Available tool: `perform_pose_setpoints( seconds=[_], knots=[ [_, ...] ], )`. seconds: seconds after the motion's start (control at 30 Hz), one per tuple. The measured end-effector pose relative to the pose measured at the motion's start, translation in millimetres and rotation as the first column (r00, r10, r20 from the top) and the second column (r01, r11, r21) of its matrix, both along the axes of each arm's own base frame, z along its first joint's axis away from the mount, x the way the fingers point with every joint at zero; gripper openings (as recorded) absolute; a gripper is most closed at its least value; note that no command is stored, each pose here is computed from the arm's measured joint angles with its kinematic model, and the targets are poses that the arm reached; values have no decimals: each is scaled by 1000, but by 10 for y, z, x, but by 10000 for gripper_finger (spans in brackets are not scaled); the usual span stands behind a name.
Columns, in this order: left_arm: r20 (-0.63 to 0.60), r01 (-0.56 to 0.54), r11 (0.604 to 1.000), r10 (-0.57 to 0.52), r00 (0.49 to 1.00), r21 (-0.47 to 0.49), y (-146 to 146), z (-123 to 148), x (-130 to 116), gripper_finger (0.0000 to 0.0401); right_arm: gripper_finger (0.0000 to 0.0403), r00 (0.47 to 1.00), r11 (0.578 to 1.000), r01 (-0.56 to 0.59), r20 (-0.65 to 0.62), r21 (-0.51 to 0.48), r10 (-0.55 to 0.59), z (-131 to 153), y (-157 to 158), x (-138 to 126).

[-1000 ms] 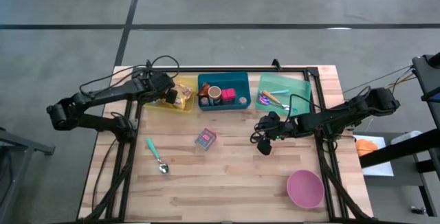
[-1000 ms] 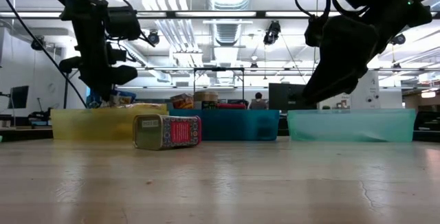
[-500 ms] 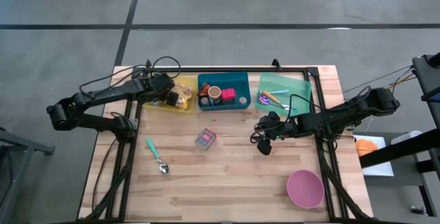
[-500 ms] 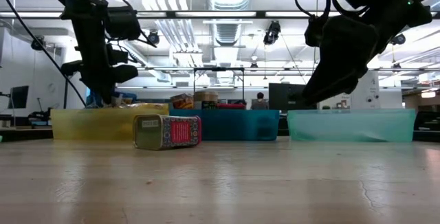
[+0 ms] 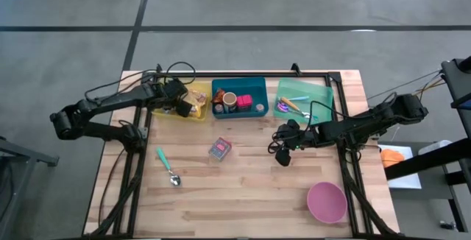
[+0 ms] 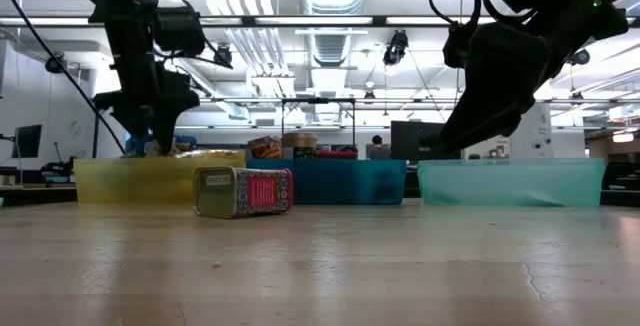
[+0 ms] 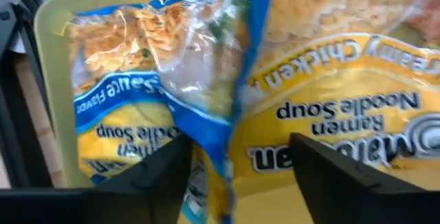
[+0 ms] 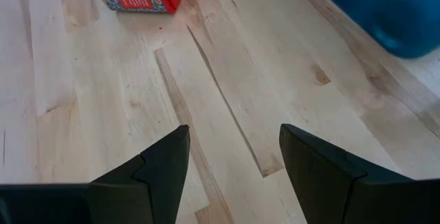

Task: Pick & Place Food Item
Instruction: Put the blue noodle pack into the yellow bin, then put the light green spoon into the green bin

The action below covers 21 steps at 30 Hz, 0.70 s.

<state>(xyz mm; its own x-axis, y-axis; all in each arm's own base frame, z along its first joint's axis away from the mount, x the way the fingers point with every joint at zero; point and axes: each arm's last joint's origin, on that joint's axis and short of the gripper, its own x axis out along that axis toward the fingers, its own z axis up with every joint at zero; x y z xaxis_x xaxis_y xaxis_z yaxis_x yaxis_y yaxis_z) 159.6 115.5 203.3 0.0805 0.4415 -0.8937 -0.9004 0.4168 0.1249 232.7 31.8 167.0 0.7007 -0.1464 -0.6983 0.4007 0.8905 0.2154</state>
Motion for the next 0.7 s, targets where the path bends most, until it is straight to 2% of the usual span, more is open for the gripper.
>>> perform_pose_setpoints(
  seconds=[0.13, 0.3, 0.47, 0.53, 0.6, 0.7],
  knots=[
    [-13, 5, 1000, -5, 1000, -6, 14, 194, 21, 283, 225, 1000, 1000, 0, 0, 0, 0, 0, 0, 0],
    [-6, 11, 1000, -11, 1000, -19, 6, 491, 49, 290, 225, 1000, 1000, 0, 0, 0, 0, 0, 0, 0],
    [4, 95, 988, -95, 995, -120, -117, 680, 75, 290, 225, 1000, 1000, 0, -2, -1, 0, -1, 0, -1],
    [1, 173, 964, -176, 984, -203, -239, 698, 90, 291, 225, 1000, 1000, 0, -3, -1, 0, -7, -1, -5],
    [-21, 264, 923, -281, 960, -281, -405, 683, 104, 291, 225, 1000, 1000, 0, -9, -2, 0, -21, -2, -14],
    [-103, 396, 847, -456, 884, -355, -739, 618, 106, 291, 225, 1000, 1000, 0, -19, -3, 0, -50, -6, -34]
  ],
)
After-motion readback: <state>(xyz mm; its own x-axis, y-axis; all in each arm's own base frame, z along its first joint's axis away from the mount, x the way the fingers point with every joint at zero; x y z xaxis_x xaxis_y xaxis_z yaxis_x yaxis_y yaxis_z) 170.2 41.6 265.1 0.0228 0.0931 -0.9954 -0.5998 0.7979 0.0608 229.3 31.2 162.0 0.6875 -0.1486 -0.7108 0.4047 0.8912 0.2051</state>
